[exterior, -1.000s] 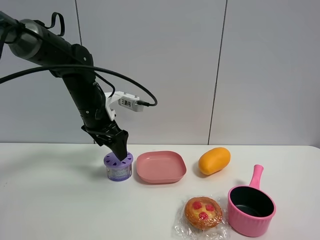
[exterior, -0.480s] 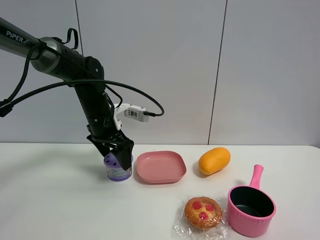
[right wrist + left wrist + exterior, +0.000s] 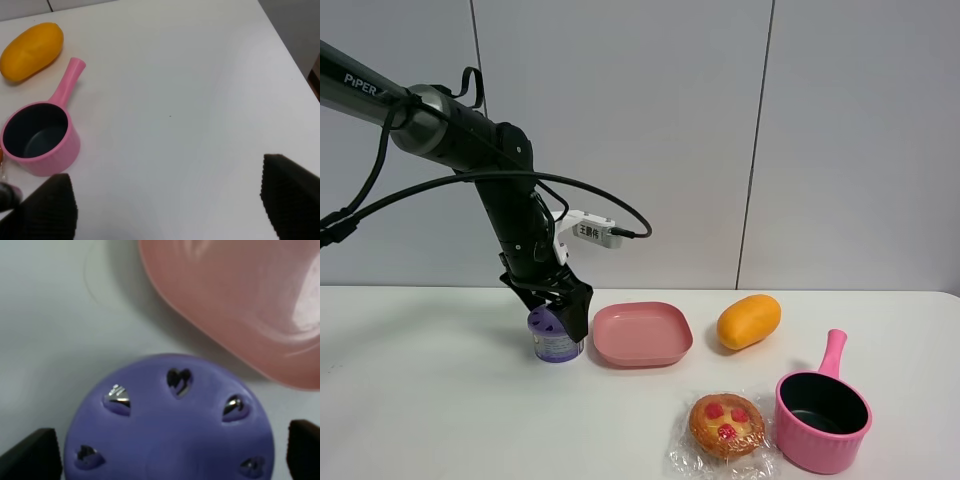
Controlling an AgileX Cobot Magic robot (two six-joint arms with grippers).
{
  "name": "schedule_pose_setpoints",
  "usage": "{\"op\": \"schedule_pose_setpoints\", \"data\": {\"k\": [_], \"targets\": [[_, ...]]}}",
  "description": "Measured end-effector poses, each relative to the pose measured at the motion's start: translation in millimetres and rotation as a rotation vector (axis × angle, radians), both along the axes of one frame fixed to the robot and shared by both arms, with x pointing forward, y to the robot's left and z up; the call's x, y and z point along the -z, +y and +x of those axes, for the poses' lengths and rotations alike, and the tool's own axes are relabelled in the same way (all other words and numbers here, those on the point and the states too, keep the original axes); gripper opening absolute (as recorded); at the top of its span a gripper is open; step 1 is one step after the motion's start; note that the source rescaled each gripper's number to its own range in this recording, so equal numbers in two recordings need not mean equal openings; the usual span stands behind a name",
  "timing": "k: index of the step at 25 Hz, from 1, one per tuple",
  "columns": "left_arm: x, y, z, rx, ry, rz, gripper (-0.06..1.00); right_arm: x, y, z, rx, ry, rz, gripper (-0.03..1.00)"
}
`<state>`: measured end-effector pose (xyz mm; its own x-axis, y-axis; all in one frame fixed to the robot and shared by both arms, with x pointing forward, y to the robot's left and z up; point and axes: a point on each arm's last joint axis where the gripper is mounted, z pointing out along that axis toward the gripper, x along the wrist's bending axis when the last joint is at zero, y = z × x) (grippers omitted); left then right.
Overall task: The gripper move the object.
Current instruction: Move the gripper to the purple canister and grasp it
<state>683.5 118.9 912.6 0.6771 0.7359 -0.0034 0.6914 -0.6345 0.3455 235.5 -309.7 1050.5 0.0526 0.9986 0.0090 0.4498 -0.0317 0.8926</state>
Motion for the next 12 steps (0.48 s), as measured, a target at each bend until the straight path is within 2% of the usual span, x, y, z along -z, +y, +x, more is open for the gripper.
{"op": "schedule_pose_setpoints", "data": {"k": [12], "targets": [[10.7,-0.7,3.3,-0.003,-0.012,0.000,0.99,0.0,0.0,0.0,0.000,0.000,0.000,1.00]]}}
